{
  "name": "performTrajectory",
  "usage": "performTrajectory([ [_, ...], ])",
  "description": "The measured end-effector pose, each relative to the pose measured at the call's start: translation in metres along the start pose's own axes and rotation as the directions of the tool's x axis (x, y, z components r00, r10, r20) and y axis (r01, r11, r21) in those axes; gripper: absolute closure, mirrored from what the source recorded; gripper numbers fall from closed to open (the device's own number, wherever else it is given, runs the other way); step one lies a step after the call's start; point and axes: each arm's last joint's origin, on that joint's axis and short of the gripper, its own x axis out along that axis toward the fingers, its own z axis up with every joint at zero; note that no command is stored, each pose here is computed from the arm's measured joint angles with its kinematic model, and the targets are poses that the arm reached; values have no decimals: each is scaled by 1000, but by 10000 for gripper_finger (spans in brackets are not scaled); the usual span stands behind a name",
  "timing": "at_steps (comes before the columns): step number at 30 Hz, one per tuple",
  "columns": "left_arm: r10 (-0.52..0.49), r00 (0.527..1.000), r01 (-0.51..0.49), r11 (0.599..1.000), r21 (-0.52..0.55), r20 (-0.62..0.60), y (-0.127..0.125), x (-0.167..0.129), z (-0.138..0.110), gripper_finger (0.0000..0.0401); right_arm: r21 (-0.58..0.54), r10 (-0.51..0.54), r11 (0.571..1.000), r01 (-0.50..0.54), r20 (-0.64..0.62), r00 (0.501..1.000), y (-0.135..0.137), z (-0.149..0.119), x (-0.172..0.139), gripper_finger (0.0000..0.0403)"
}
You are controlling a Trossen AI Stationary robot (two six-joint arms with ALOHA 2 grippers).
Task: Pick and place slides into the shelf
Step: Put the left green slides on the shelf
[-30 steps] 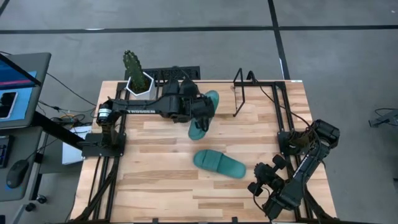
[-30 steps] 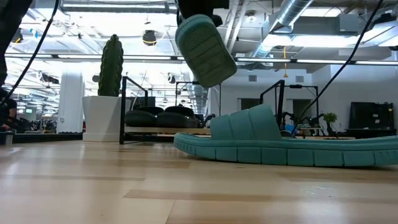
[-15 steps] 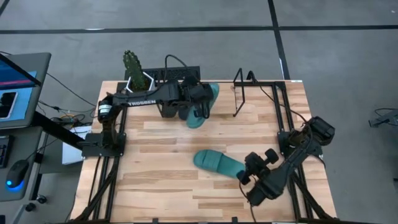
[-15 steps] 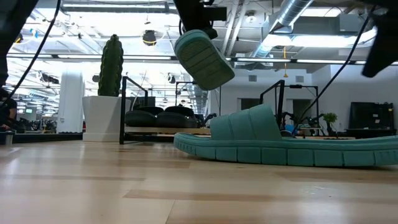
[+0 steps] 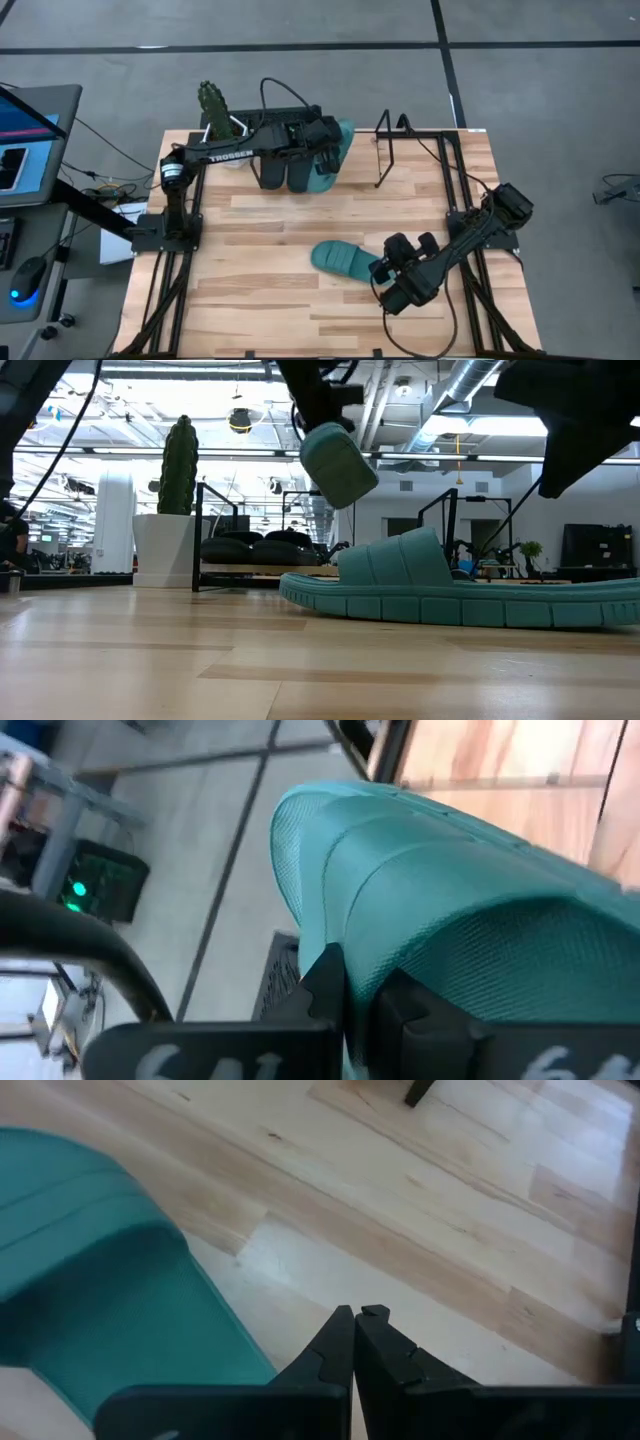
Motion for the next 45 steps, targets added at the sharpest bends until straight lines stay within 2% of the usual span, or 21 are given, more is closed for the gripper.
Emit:
performTrajectory([
  [7, 37, 992, -30, 998, 53, -119, -21, 43, -11, 401, 20, 1, 1000, 0, -49, 999, 2, 1, 2, 403],
  [14, 84, 982, -71, 994, 78, -172, -34, 74, -18, 401, 30, 8, 1000, -4, -115, 993, 3, -1, 2, 403],
  [20, 99, 983, -100, 995, 0, -154, -27, 85, -14, 401, 41, 26, 999, -20, -136, 990, 6, -2, 1, 403],
  [31, 94, 976, -106, 993, -50, -197, -12, 93, -23, 401, 55, 46, 998, -38, -159, 986, 8, -3, 1, 403],
  [38, 76, 978, -89, 994, -57, -192, -13, 93, -23, 401, 56, 48, 998, -40, -159, 986, 8, -3, 1, 403],
  [45, 55, 972, -66, 997, -41, -229, -25, 107, -29, 401, 52, 52, 998, -44, -159, 986, 8, -3, 1, 403],
])
